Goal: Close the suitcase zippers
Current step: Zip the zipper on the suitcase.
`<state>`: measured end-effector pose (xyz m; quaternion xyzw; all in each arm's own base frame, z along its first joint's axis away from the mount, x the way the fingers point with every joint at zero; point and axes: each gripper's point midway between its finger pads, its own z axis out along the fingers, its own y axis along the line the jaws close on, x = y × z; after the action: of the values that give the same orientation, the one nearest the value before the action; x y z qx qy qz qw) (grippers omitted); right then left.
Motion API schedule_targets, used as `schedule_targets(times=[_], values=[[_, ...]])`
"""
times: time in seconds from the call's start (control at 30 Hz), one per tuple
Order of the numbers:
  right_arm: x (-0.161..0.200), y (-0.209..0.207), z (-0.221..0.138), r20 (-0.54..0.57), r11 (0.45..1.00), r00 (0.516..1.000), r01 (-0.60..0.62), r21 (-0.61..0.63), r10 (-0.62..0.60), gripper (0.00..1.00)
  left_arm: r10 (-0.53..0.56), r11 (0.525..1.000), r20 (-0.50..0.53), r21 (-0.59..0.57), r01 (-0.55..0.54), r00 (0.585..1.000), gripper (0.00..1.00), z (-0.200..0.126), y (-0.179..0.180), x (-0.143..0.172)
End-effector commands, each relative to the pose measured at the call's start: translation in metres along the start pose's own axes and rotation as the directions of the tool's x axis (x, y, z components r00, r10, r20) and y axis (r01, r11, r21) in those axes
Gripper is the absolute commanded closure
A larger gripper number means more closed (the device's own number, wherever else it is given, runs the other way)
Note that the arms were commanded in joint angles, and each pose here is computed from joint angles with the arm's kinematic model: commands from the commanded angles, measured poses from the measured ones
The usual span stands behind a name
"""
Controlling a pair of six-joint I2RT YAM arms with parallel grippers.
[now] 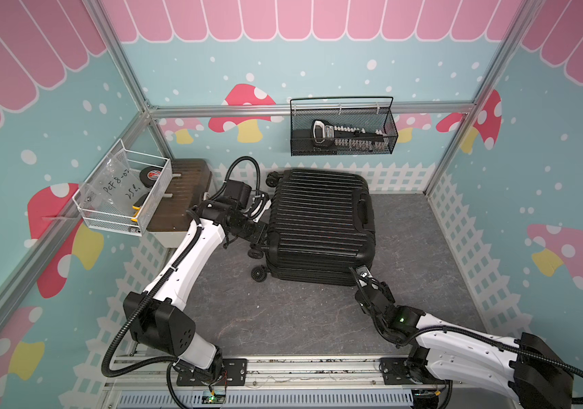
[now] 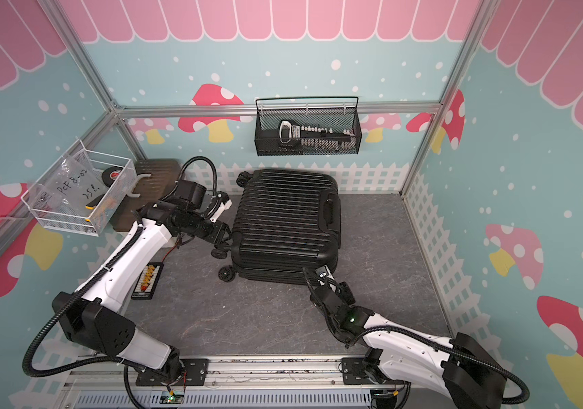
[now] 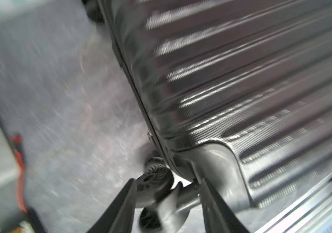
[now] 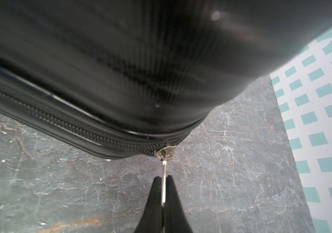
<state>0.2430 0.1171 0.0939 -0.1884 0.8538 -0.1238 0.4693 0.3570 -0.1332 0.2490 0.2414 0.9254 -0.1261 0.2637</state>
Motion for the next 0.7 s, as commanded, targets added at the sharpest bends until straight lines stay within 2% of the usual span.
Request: schedule_targets(times=[0.0, 0.1, 0.17, 0.23, 0.33, 0.43, 0.57, 0.67], values=[[-0.040, -0.004, -0.007, 0.108, 0.992, 0.986, -0.126, -0.013, 0.127, 1.00, 0.218, 0.972, 0.080, 0.077, -0.224, 0.973, 0.42, -0.019, -0.001, -0.011], [-0.039, -0.004, -0.007, 0.106, 0.991, 0.986, -0.129, -0.019, 0.130, 1.00, 0.410, 0.904, 0.094, 0.090, -0.418, 0.907, 0.42, -0.017, 0.003, -0.001], [-0.038, -0.003, -0.007, 0.105, 0.992, 0.986, -0.127, -0.022, 0.129, 1.00, 0.523, 0.841, 0.080, 0.116, -0.529, 0.849, 0.42, -0.011, 0.005, 0.014], [-0.038, -0.004, -0.006, 0.108, 0.992, 0.986, -0.128, -0.020, 0.130, 1.00, 0.557, 0.811, 0.084, 0.160, -0.563, 0.826, 0.42, -0.009, 0.007, 0.021], [-0.037, -0.004, -0.005, 0.108, 0.991, 0.985, -0.134, -0.018, 0.135, 1.00, 0.583, 0.750, 0.142, 0.283, -0.597, 0.800, 0.41, -0.016, -0.001, 0.036], [-0.036, -0.003, -0.004, 0.105, 0.991, 0.985, -0.133, -0.023, 0.135, 1.00, 0.624, 0.707, 0.161, 0.300, -0.640, 0.765, 0.41, -0.013, -0.002, 0.043], [-0.035, -0.003, -0.003, 0.104, 0.991, 0.985, -0.134, -0.026, 0.136, 1.00, 0.634, 0.698, 0.147, 0.315, -0.643, 0.759, 0.39, -0.001, 0.004, 0.044], [-0.036, -0.003, -0.003, 0.105, 0.990, 0.985, -0.136, -0.030, 0.139, 1.00, 0.633, 0.710, 0.141, 0.287, -0.643, 0.761, 0.39, 0.010, 0.011, 0.039]])
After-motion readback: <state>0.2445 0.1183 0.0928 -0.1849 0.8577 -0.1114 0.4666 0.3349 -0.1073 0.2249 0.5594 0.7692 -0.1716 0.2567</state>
